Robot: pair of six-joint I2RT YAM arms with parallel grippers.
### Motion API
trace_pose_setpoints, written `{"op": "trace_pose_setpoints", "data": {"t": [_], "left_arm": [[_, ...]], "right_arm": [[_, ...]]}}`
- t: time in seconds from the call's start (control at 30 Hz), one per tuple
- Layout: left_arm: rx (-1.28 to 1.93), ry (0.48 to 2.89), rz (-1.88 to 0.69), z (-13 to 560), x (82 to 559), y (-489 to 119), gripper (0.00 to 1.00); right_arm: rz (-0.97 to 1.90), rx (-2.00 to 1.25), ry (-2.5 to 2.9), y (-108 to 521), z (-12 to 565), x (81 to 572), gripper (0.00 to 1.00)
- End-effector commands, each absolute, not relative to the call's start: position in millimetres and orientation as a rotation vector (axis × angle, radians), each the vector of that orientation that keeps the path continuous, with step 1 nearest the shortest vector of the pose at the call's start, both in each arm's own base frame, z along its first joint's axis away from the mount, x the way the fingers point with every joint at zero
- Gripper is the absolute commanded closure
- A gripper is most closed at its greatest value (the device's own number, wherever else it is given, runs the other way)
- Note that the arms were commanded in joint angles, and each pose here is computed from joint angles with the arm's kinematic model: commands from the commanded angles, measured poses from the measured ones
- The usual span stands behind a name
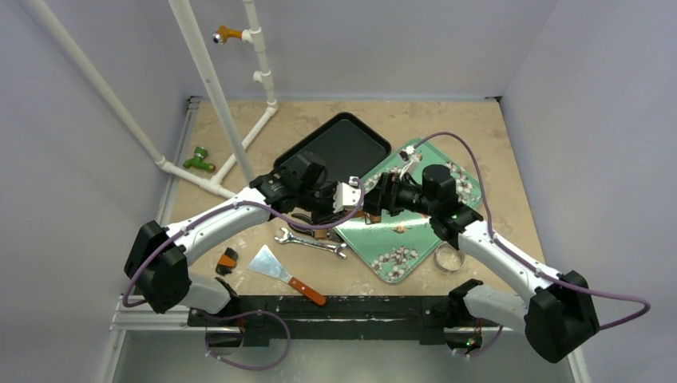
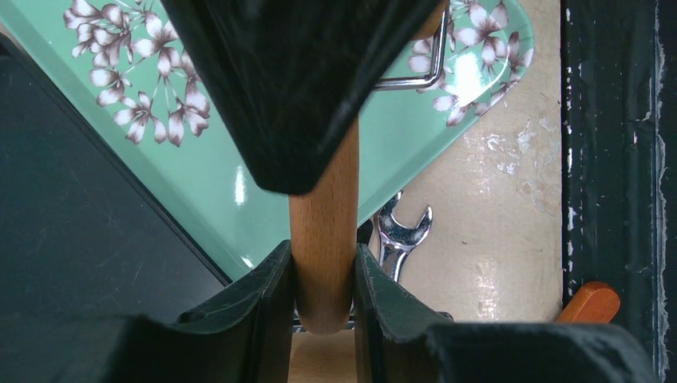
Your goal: Roll out the dumpling wrappers from the dough
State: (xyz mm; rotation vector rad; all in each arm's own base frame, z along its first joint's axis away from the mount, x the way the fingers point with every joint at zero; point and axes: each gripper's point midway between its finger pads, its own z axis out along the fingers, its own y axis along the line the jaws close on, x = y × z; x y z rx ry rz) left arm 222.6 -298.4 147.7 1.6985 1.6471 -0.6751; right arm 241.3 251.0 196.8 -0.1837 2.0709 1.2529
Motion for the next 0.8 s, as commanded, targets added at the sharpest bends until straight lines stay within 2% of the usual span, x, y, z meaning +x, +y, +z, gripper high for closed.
{"op": "trace_pose_setpoints", "data": {"t": [0.0,0.07,0.27,0.33,0.6,0.73,0.77], "left_arm": [[1.626,1.532,-0.675,188,235,-314,1.0],[1.625,1.534,-0.673,188,236,-314,1.0],[1.626,1.53,-0.656,188,239,-314,1.0],[1.627,1.53,-0.659,188,239,-315,1.0],[1.624,1.539,-0.646,185,244,-317,1.0],[1.622,1.544,-0.637,183,246,-317,1.0],[1.619,1.547,-0.636,184,246,-317,1.0]], "right_arm": [[1.306,-0.225,2.059,270,205,241,0.25],[1.31,-0.217,2.071,272,201,242,0.3],[1.342,-0.225,2.099,279,194,242,0.32],[1.35,-0.229,2.103,281,193,241,0.37],[1.413,-0.257,2.118,287,193,233,0.71],[1.403,-0.278,2.144,289,194,234,1.0],[1.384,-0.284,2.151,288,193,236,1.0]]}}
